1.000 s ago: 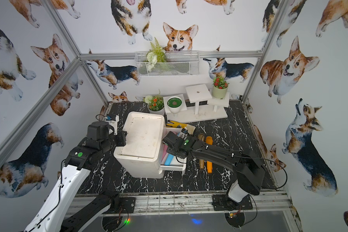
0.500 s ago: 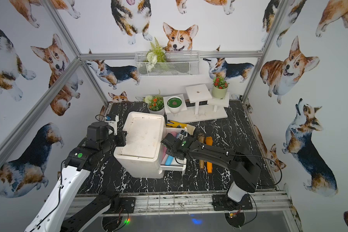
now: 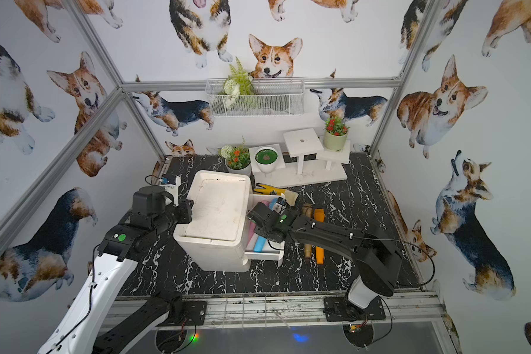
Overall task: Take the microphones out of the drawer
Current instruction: Pick up the microphone from the drawer.
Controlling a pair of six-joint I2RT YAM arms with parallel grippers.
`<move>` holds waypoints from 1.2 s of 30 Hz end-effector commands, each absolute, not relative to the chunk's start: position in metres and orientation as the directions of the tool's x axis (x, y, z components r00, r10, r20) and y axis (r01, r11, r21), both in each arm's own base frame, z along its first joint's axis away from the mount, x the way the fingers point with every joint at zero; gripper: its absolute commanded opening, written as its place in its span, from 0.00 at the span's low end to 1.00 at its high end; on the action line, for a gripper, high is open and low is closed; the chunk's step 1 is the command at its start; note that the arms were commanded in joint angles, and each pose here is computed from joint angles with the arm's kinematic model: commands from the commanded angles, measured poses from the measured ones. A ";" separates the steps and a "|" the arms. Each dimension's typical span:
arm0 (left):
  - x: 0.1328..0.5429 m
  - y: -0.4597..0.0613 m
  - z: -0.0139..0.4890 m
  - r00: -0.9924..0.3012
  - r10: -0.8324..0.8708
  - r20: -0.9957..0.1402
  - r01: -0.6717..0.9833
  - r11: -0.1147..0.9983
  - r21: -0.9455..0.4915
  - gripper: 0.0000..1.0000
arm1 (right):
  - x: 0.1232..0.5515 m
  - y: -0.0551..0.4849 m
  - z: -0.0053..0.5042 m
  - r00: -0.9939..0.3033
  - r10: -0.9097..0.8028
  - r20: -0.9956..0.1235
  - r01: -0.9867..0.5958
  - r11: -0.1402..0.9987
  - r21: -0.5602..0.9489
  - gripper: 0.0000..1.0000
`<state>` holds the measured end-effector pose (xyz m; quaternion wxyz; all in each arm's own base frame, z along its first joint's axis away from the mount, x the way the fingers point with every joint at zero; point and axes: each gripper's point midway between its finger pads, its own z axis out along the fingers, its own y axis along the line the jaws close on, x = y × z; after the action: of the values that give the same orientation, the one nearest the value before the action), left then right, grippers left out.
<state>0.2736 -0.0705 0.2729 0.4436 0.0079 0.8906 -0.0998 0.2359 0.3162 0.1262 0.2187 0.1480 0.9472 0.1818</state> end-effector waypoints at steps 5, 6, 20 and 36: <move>0.268 -0.072 0.264 -0.644 -0.108 -0.757 0.084 0.974 -0.211 0.00 | 0.242 0.312 0.146 -0.838 0.346 -0.421 0.158 0.893 0.421 0.32; 0.268 -0.072 0.264 -0.643 -0.107 -0.758 0.085 0.974 -0.209 0.00 | 0.243 0.312 0.148 -0.836 0.346 -0.427 0.153 0.893 0.423 0.32; 0.270 -0.073 0.265 -0.646 -0.106 -0.756 0.085 0.974 -0.208 0.00 | 0.247 0.314 0.189 -0.808 0.265 -0.526 -0.006 0.890 0.457 0.31; 0.269 -0.070 0.266 -0.643 -0.106 -0.759 0.075 0.977 -0.200 0.00 | 0.249 0.244 0.232 -0.741 0.249 -0.624 -0.074 0.893 0.443 0.28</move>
<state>0.2739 -0.0702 0.2732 0.4404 0.0093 0.8925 -0.0969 0.2478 0.2592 0.2275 0.3422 0.0557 0.9082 0.2344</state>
